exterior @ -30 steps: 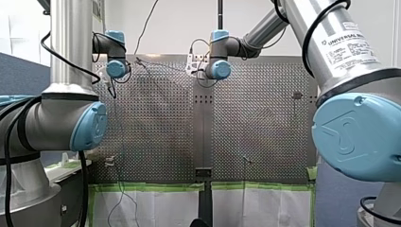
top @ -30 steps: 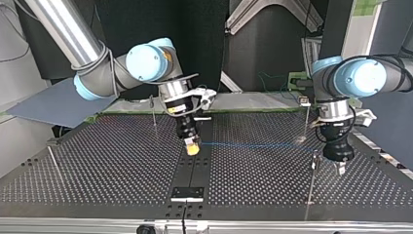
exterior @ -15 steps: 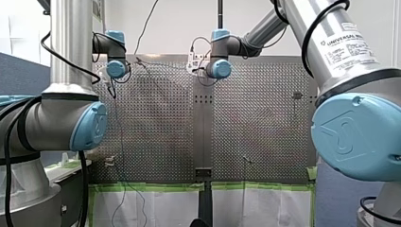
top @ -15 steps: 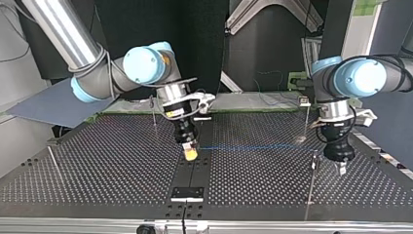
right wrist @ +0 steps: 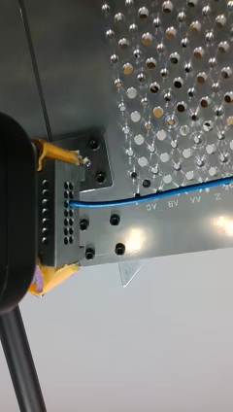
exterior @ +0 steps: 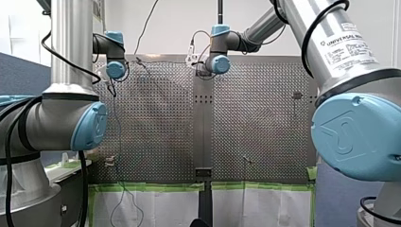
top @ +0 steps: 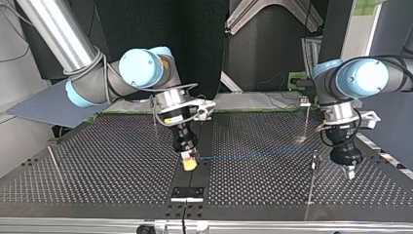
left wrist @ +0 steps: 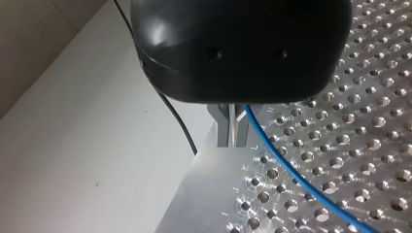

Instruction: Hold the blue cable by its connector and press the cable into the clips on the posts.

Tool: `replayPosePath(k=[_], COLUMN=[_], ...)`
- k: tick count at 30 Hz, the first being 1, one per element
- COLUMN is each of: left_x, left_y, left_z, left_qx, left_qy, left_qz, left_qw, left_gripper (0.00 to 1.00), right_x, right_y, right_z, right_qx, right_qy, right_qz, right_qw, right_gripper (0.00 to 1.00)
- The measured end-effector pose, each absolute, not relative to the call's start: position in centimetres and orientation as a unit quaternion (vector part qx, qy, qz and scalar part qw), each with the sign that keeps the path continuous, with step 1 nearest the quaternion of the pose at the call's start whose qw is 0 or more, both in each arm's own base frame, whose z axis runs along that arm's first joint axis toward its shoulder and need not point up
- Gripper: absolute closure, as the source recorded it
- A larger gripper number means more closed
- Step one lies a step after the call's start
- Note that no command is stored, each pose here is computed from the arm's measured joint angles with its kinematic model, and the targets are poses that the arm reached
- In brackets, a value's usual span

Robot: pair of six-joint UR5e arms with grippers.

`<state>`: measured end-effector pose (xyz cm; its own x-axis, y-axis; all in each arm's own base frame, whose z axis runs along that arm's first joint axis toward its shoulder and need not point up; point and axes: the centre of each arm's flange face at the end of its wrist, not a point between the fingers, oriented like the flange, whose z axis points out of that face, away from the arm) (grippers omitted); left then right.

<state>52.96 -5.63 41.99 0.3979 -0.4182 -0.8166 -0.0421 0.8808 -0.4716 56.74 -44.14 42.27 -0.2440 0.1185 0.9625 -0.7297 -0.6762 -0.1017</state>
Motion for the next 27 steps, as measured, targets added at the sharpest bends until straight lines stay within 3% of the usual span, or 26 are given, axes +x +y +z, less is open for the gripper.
replayPosePath(k=[21,22,23,24,26,27], left_x=[53.9,53.9,53.9,53.9,53.9,53.9], left_y=[-5.0,-5.0,-5.0,-5.1,-5.2,-5.2], left_z=[42.9,42.9,42.9,42.9,42.9,42.9], left_qx=[-0.221,-0.221,-0.22,-0.219,-0.216,-0.216], left_qy=[0.523,0.523,0.523,0.523,0.525,0.526], left_qz=[-0.133,-0.134,-0.135,-0.136,-0.138,-0.139], left_qw=[0.813,0.813,0.812,0.812,0.812,0.811], left_gripper=[0.92,0.88,0.75,0.75,0.63,0.63], right_x=[59.1,59.2,59.3,59.3,59.4,59.5], right_y=[-45.1,-45.1,-45.1,-45.1,-45.1,-45.0], right_z=[40.4,40.5,40.6,40.7,40.8,40.9], right_qx=[0.561,0.56,0.56,0.56,0.56,0.56], right_qy=[-0.282,-0.281,-0.281,-0.28,-0.28,-0.28], right_qz=[0.728,0.729,0.729,0.73,0.73,0.73], right_qw=[0.276,0.275,0.275,0.275,0.275,0.274], right_gripper=[1.0,1.0,1.0,1.0,1.0,1.0])
